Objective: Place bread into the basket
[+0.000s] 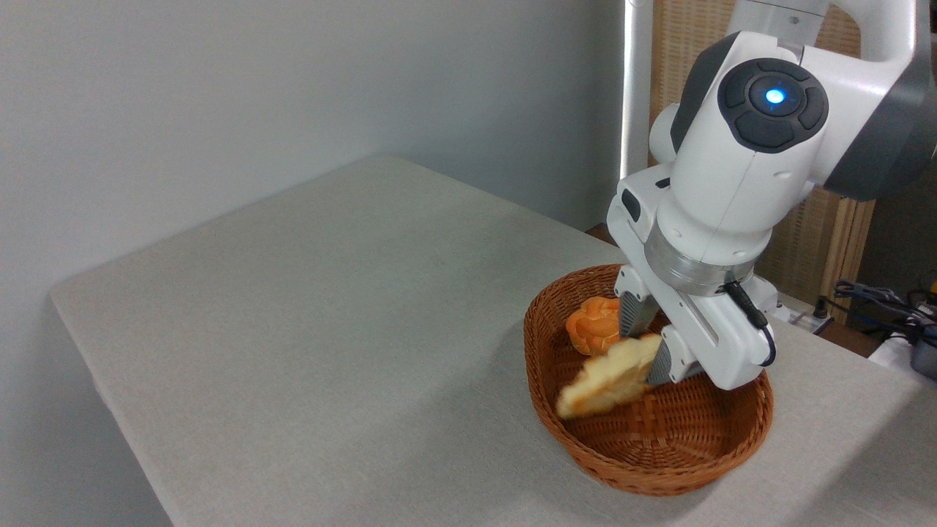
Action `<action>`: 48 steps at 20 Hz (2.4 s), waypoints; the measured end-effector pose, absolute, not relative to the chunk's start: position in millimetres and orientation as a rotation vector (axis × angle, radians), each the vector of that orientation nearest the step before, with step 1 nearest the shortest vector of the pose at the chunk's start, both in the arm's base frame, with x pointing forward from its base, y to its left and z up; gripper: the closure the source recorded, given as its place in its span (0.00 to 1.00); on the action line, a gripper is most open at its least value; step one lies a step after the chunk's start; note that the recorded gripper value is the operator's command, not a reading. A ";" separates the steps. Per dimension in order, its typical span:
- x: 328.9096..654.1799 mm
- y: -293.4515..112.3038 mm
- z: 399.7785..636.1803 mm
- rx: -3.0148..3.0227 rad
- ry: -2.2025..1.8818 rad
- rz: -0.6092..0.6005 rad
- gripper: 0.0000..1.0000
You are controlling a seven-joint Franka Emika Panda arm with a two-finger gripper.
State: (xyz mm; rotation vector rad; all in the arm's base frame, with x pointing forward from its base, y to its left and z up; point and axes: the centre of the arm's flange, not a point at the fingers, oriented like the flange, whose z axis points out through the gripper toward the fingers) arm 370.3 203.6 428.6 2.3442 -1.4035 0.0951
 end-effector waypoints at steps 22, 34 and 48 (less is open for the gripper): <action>437.7 118.7 572.7 2.665 -1.343 0.289 0.00; 545.6 -13.8 612.3 2.884 -1.100 0.134 0.00; 546.8 -4.2 609.3 2.971 -1.042 0.055 0.00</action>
